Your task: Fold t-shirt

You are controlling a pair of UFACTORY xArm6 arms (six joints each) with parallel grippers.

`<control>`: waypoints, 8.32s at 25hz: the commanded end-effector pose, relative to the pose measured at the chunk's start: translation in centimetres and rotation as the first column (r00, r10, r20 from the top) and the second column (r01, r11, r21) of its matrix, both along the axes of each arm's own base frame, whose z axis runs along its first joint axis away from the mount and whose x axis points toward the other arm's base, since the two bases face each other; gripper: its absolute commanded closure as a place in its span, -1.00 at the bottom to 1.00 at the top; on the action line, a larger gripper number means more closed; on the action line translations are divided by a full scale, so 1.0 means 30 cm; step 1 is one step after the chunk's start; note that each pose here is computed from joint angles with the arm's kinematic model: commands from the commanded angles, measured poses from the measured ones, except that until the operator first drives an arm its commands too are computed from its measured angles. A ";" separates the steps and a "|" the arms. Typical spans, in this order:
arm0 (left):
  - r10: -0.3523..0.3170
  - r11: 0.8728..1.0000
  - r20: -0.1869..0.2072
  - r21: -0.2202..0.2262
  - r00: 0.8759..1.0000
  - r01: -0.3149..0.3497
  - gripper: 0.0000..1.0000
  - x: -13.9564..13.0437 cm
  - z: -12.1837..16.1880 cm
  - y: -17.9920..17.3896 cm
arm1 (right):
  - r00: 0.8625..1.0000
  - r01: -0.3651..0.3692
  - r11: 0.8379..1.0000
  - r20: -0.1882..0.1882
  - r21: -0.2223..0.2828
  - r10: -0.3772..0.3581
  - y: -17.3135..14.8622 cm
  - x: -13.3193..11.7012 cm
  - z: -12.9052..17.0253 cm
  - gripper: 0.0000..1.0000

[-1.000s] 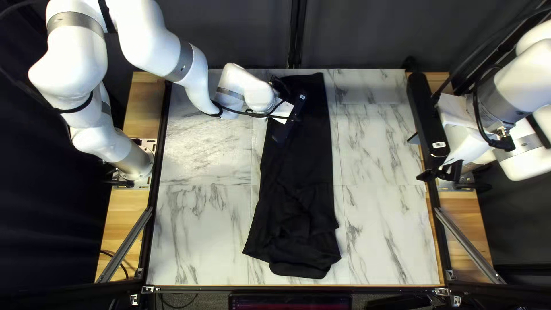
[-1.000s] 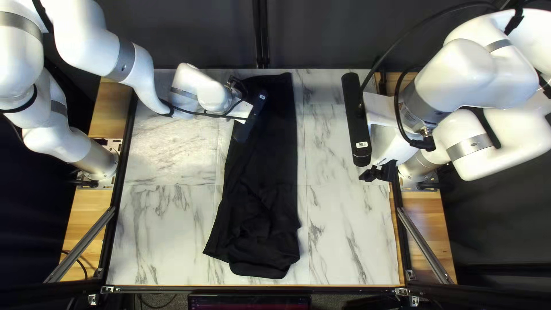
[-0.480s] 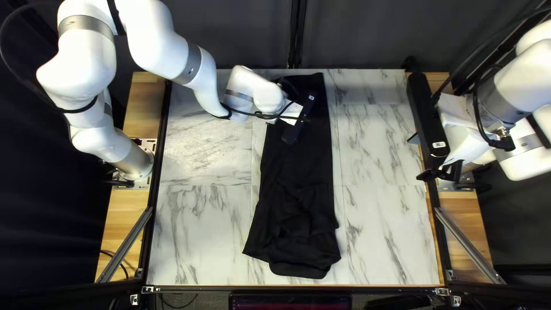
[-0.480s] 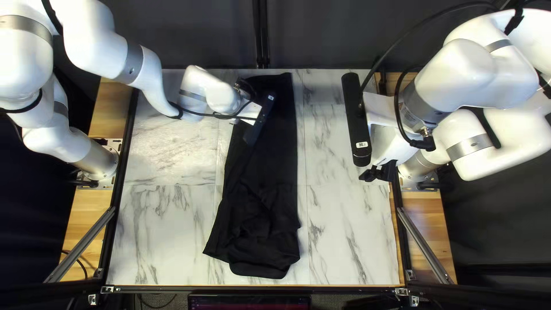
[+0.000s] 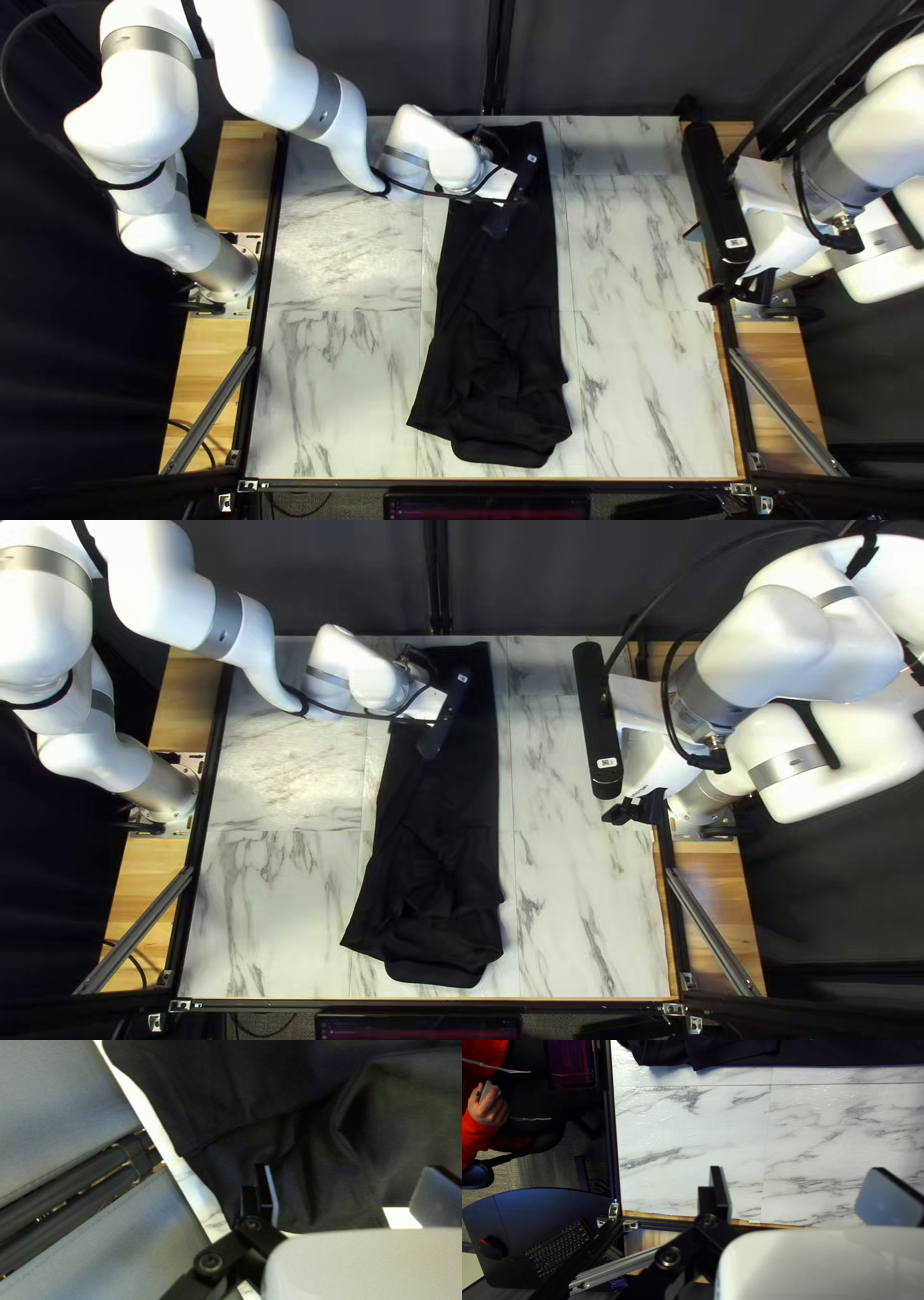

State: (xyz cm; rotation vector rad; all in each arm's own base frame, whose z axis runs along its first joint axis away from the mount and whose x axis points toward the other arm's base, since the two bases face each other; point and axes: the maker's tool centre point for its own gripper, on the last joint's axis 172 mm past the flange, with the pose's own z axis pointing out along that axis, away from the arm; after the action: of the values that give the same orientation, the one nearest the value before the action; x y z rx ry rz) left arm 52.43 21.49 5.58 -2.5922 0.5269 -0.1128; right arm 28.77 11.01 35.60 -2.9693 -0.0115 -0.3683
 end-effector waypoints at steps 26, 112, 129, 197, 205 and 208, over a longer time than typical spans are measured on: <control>0.048 0.993 -0.045 0.114 0.998 -0.042 -1.00 -0.072 0.105 0.154 | 1.000 0.000 1.000 0.000 0.000 0.000 0.000 0.000 0.000 -1.00; -0.175 0.985 -0.142 -0.014 0.974 0.174 -1.00 -0.087 -0.016 0.285 | 1.000 0.000 1.000 0.000 0.000 0.000 0.000 0.000 0.000 -1.00; -0.056 0.990 -0.150 0.121 0.987 0.074 -1.00 -0.049 -0.029 0.263 | 1.000 0.000 1.000 0.000 0.000 0.000 0.000 0.000 0.000 -1.00; -0.119 0.982 -0.064 0.140 0.991 0.127 -1.00 -0.053 0.064 0.264 | 1.000 0.000 1.000 0.000 0.000 0.000 0.000 0.000 0.000 -1.00; -0.069 0.989 -0.040 0.128 0.997 0.074 -1.00 -0.090 0.031 0.246 | 1.000 0.000 1.000 0.000 0.000 0.000 0.000 0.000 0.000 -1.00; -0.031 0.990 -0.020 0.136 0.999 0.034 -1.00 -0.101 0.025 0.242 | 1.000 0.000 1.000 0.000 0.000 0.000 0.000 0.000 0.000 -1.00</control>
State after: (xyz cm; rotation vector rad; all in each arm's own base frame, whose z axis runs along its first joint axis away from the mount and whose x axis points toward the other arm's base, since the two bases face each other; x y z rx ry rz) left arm 49.60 28.89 6.43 -2.4557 0.6016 -0.0573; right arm 28.77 11.01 35.60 -2.9693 -0.0115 -0.3683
